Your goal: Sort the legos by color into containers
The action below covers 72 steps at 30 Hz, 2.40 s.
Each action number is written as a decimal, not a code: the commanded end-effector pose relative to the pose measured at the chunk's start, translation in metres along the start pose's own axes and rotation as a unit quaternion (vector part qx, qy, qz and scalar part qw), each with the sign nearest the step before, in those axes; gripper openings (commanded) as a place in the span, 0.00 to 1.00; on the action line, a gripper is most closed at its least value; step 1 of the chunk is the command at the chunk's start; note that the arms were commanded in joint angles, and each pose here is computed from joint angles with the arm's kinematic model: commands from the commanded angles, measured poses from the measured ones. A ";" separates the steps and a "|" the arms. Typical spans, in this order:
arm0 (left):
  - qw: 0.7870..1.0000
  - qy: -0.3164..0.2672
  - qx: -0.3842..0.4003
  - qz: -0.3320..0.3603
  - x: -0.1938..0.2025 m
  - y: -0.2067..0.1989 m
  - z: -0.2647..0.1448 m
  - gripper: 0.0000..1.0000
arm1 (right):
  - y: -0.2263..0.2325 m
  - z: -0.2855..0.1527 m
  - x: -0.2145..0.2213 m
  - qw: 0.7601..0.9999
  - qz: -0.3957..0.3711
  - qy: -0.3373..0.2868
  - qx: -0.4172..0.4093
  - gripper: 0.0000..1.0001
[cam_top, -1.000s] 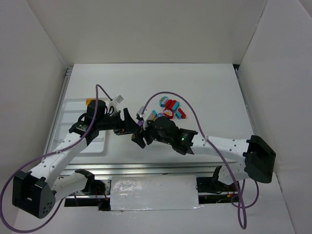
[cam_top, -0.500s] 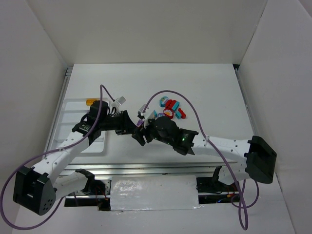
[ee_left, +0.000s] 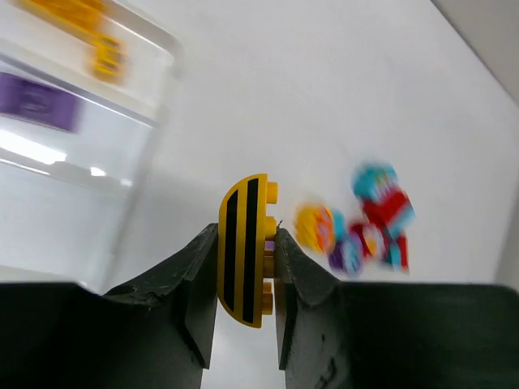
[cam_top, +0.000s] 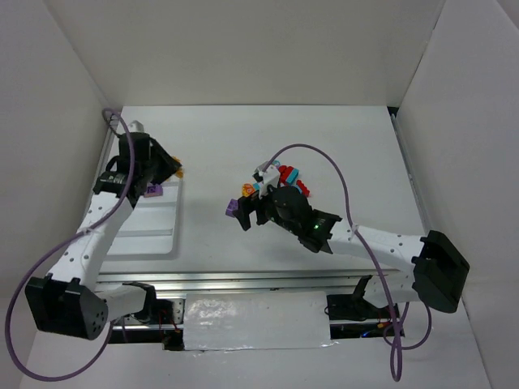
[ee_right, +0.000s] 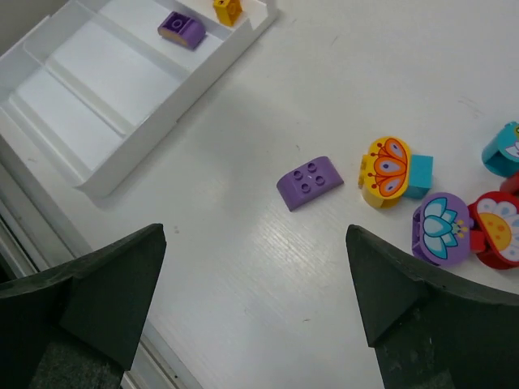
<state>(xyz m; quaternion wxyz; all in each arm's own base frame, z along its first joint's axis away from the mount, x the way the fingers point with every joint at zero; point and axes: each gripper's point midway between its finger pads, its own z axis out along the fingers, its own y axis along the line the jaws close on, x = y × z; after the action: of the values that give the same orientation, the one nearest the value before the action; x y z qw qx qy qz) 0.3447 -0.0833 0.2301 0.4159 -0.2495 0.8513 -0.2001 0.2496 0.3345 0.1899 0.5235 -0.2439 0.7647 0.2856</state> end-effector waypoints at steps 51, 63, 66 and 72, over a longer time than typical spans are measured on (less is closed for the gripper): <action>0.996 -0.072 0.030 0.038 -0.041 0.020 -0.064 1.00 | -0.120 0.124 0.056 0.952 0.035 0.214 0.216 1.00; 0.995 0.010 0.034 0.093 0.013 0.047 -0.041 0.99 | -0.134 0.136 0.074 0.949 0.028 0.239 0.202 0.98; 0.995 0.008 0.034 0.095 0.012 0.047 -0.042 1.00 | -0.133 0.137 0.085 0.948 0.031 0.253 0.192 0.79; 0.994 0.020 0.056 0.088 0.017 0.040 -0.040 0.99 | -0.134 0.135 0.078 0.952 0.025 0.238 0.192 0.40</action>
<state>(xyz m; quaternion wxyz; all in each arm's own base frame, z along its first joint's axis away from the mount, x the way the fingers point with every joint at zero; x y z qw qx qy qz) 0.2873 -0.0478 0.2106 0.4122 -0.1729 0.8736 -0.1924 0.3954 0.3211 0.0398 0.3357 -0.1770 0.9225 0.0697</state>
